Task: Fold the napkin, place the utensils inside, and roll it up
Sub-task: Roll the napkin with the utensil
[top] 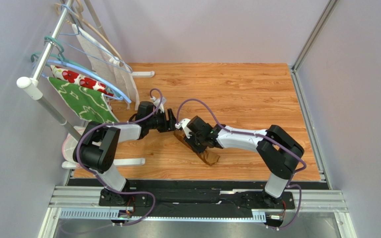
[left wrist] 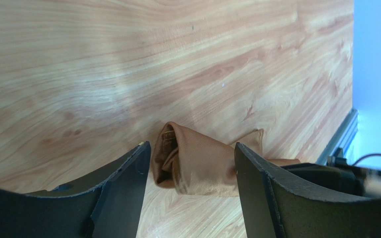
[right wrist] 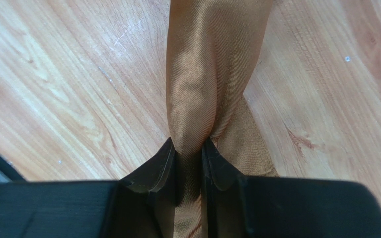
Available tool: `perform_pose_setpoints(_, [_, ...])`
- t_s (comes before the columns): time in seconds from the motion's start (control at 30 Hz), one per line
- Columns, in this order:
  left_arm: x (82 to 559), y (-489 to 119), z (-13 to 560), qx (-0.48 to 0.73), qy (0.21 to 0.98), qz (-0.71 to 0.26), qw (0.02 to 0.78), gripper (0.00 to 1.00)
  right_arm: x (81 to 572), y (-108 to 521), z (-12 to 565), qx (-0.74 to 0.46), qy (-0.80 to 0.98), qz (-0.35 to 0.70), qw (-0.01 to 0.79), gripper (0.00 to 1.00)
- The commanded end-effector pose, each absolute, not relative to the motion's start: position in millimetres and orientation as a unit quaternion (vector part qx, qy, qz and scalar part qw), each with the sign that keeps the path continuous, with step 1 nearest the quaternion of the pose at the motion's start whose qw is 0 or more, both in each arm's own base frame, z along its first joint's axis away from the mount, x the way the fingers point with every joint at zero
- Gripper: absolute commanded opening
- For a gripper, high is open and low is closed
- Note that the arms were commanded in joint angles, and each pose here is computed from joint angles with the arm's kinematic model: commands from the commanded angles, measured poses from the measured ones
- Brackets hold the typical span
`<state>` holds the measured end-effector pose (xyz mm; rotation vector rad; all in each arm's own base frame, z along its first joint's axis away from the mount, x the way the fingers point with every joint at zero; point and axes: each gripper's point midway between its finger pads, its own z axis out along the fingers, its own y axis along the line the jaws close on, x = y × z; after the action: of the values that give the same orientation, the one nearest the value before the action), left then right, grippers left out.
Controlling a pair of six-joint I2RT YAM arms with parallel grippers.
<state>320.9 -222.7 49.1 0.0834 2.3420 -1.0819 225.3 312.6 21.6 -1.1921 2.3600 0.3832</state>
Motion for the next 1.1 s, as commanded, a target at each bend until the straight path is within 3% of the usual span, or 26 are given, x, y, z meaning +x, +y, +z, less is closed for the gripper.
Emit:
perform_pose_setpoints(0.0, [334, -207, 73, 0.030, 0.858, -0.381, 0.344, 0.72, 190, 305, 5, -0.416, 0.864, 0.249, 0.137, 0.12])
perform_pose_setpoints(0.23, [331, -216, 67, 0.037, 0.856, -0.403, 0.322, 0.71, 198, 312, 19, -0.347, 0.848, 0.388, 0.101, 0.10])
perform_pose_setpoints(0.43, [329, -223, 62, 0.033, 0.850, -0.428, 0.305, 0.69, 203, 316, 25, -0.332, 0.831, 0.441, 0.077, 0.09])
perform_pose_setpoints(0.6, [329, -227, 60, 0.032, 0.846, -0.439, 0.300, 0.66, 204, 320, 22, -0.315, 0.822, 0.471, 0.053, 0.09])
perform_pose_setpoints(0.87, [325, -231, 49, 0.025, 0.854, -0.449, 0.264, 0.54, 226, 318, 26, -0.283, 0.817, 0.498, 0.069, 0.09])
perform_pose_setpoints(1.07, [325, -232, 53, 0.031, 0.850, -0.453, 0.267, 0.53, 231, 316, 19, -0.273, 0.822, 0.496, 0.063, 0.09])
